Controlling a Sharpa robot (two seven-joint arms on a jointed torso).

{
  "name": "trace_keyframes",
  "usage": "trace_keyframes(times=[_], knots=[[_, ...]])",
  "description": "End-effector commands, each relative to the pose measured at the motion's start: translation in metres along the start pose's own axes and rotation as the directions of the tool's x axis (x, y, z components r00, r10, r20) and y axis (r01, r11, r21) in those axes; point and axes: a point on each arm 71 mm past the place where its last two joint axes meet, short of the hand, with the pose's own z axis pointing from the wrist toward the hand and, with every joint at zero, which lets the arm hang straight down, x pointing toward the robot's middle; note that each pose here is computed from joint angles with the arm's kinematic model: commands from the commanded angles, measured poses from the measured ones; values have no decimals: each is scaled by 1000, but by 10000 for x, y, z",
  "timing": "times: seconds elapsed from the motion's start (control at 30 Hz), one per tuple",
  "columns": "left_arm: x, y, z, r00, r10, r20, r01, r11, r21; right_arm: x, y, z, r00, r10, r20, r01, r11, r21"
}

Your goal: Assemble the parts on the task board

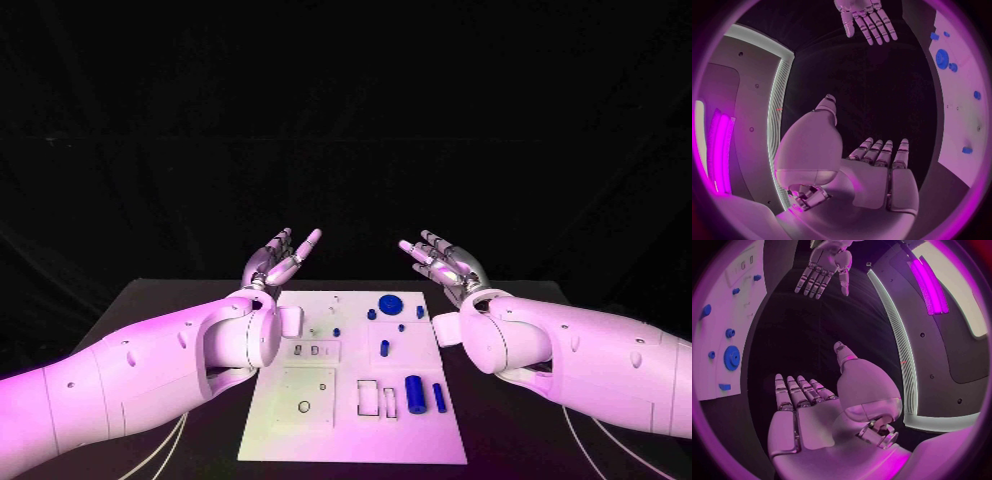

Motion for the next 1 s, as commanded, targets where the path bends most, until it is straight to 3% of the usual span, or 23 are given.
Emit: trace_keyframes(times=[0.03,0.23,0.27,0.4,0.8,1.0], knots=[[50,9,4,998,-41,-55,39,999,-26,114,-13,26,981,-18,-193,25,999,37],[50,9,4,998,-41,-55,39,999,-26,120,-11,48,973,-30,-231,42,998,47],[-113,-45,-76,998,-43,-51,42,999,-18,-87,103,38,958,-239,-160,222,968,-118],[-162,-76,-101,998,-40,-54,40,999,3,-124,160,30,940,-308,-147,284,944,-165],[-253,-189,-191,997,-38,-73,41,998,39,-261,304,9,890,-432,-149,395,891,-223],[-278,-295,-250,994,-19,-106,25,998,54,-266,391,47,808,-564,-170,516,817,-257]])
